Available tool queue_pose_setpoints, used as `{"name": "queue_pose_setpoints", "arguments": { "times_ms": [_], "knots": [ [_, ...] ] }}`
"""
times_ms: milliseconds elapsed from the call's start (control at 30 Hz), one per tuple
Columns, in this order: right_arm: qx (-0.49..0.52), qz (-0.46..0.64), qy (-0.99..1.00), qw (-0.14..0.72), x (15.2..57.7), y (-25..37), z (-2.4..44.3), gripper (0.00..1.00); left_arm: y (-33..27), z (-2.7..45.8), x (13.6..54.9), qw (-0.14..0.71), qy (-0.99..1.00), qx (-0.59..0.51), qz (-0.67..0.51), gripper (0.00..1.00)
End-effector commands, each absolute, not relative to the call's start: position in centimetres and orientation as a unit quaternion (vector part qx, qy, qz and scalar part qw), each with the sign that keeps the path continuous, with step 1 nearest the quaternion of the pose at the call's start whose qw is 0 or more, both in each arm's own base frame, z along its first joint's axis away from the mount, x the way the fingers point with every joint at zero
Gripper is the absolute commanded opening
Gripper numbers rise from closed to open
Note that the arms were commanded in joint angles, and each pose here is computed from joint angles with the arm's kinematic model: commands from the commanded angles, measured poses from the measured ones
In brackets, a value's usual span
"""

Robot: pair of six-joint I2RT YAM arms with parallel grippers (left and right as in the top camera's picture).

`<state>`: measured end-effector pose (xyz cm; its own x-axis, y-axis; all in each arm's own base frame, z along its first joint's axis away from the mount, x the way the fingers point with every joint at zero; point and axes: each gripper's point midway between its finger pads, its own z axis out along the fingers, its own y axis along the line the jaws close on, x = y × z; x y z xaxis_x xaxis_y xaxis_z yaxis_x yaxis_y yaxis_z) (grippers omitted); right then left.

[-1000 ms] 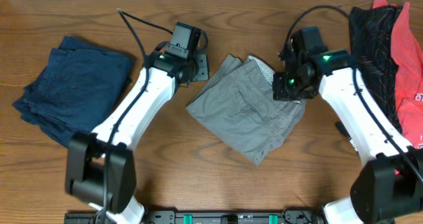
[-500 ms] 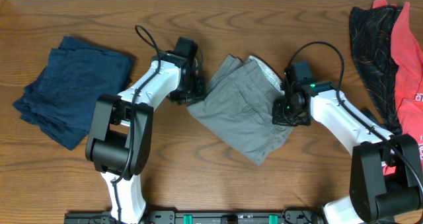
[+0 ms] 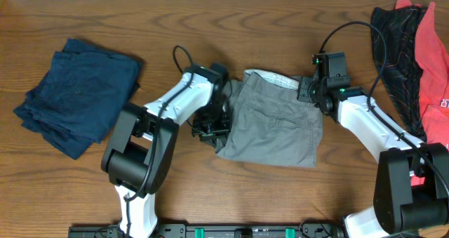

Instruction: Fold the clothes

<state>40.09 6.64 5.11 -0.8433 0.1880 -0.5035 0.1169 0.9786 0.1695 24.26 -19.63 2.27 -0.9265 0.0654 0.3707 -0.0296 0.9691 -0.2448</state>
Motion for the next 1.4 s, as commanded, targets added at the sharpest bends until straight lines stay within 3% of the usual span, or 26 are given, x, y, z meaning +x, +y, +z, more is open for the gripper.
{"name": "queue_pose_setpoints", "arguments": {
  "times_ms": [0, 33, 100, 133, 167, 333, 833, 1233, 1367],
  "knots": [
    [0.071, 0.065, 0.964, 0.249, 39.3, 6.7, 4.5, 0.18, -19.4, 5.1, 25.8, 0.139, -0.980, -0.008, 0.142, 0.33],
    [0.071, 0.063, 0.966, 0.242, 39.0, 6.6, 4.3, 0.19, -19.0, 5.7, 26.7, 0.114, -0.983, -0.007, 0.141, 0.42],
    [0.071, 0.060, 0.969, 0.229, 38.4, 6.5, 4.0, 0.19, -18.5, 6.8, 28.6, 0.063, -0.988, -0.007, 0.143, 0.86],
    [0.071, 0.059, 0.970, 0.225, 38.2, 6.5, 3.9, 0.19, -18.5, 7.3, 29.8, 0.034, -0.988, -0.009, 0.151, 0.96],
    [0.071, 0.058, 0.971, 0.221, 38.0, 6.5, 3.8, 0.18, -18.7, 7.7, 30.7, 0.012, -0.987, -0.015, 0.160, 0.98],
    [0.071, 0.056, 0.973, 0.212, 37.6, 6.4, 3.6, 0.18, -20.3, 8.3, 34.1, -0.064, -0.976, -0.071, 0.196, 0.98],
    [0.072, 0.053, 0.976, 0.199, 37.0, 6.3, 3.3, 0.17, -23.0, 2.5, 37.5, -0.069, -0.967, -0.060, 0.236, 0.98],
    [0.070, 0.058, 0.976, 0.197, 37.0, 6.5, 3.3, 0.16, -26.7, -0.3, 35.0, -0.021, -0.966, -0.067, 0.249, 1.00],
    [0.070, 0.058, 0.976, 0.197, 37.0, 6.5, 3.3, 0.15, -29.5, 0.2, 34.1, -0.029, -0.956, -0.100, 0.273, 0.91]
  ]
}}
